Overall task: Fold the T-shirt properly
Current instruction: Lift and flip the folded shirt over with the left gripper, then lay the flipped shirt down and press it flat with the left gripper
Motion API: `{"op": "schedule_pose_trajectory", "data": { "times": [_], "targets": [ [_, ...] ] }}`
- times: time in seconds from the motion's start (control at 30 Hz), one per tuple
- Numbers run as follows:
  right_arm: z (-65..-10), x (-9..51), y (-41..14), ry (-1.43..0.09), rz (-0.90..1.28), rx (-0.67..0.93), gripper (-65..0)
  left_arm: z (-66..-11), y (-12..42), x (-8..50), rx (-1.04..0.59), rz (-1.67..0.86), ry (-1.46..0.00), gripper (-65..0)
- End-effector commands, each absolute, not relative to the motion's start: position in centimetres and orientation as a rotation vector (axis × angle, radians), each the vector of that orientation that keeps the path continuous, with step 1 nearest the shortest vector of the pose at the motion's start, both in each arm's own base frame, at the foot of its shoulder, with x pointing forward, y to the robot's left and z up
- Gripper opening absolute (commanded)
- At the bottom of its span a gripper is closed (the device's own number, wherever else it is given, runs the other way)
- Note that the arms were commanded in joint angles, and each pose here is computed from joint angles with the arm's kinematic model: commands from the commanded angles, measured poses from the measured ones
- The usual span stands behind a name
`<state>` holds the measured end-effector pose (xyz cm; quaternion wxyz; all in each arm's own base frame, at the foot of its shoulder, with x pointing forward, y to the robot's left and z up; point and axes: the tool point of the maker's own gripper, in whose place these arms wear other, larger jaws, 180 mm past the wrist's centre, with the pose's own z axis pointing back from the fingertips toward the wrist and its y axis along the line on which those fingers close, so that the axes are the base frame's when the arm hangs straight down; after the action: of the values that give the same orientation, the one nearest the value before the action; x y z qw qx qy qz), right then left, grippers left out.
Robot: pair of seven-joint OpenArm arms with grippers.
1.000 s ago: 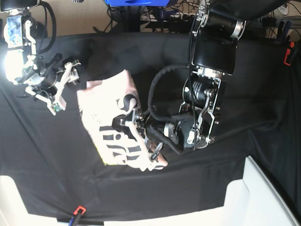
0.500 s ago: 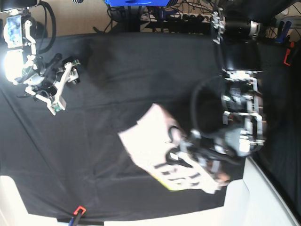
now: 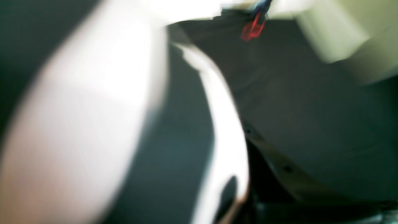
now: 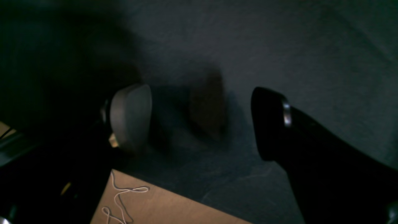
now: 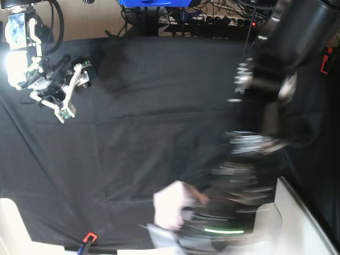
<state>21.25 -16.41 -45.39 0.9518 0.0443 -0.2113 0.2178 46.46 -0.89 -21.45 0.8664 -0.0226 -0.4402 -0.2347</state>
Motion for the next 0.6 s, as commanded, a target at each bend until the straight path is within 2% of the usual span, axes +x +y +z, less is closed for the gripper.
{"op": "schedule_pose_trajectory", "data": {
  "times": [0.0,0.07,0.13,0.17,0.2,0.23,0.3,0.37,0.57],
  "targets": [
    [-44.7,21.9,-16.7,-0.46,0.442,0.084,-17.0,-21.1,-6.6,45.0,0.102,-0.737,-0.984,-65.0],
    [-44.8,21.8,-16.7,-0.458,0.441,0.084,-17.0,-24.5,-10.4,42.8,0.5,-1.057,-0.989,-65.0],
    [-45.0,21.1,-17.0,-0.445,0.432,0.083,-17.0,-30.3,-10.8,40.6,0.909,-1.351,-0.917,-65.0],
    [-44.9,21.1,-17.7,-0.448,0.414,0.071,-17.0,-33.1,-10.2,39.6,1.052,-1.475,-0.857,-65.0],
    [-44.8,21.0,-18.4,-0.45,0.392,0.061,-17.0,-35.7,-8.5,39.3,1.126,-1.544,-0.757,-65.0],
    [-44.5,21.1,-19.4,-0.457,0.365,0.044,-17.0,-38.1,-7.1,38.8,1.15,-1.603,-0.667,-65.0],
    [-44.2,20.8,-21.9,-0.459,0.297,0.006,-17.0,-41.0,-5.9,37.9,1.123,-1.667,-0.577,-65.0],
    [-43.6,19.8,-25.2,-0.464,0.197,-0.045,-17.0,-42.3,-3.5,38.2,1.046,-1.575,-0.5,-65.0],
    [-39.7,17.0,-30.3,-0.564,-0.054,-0.16,-17.0,-44.3,-2.3,36.1,0.978,-1.525,-0.431,-65.0]
  ]
}}
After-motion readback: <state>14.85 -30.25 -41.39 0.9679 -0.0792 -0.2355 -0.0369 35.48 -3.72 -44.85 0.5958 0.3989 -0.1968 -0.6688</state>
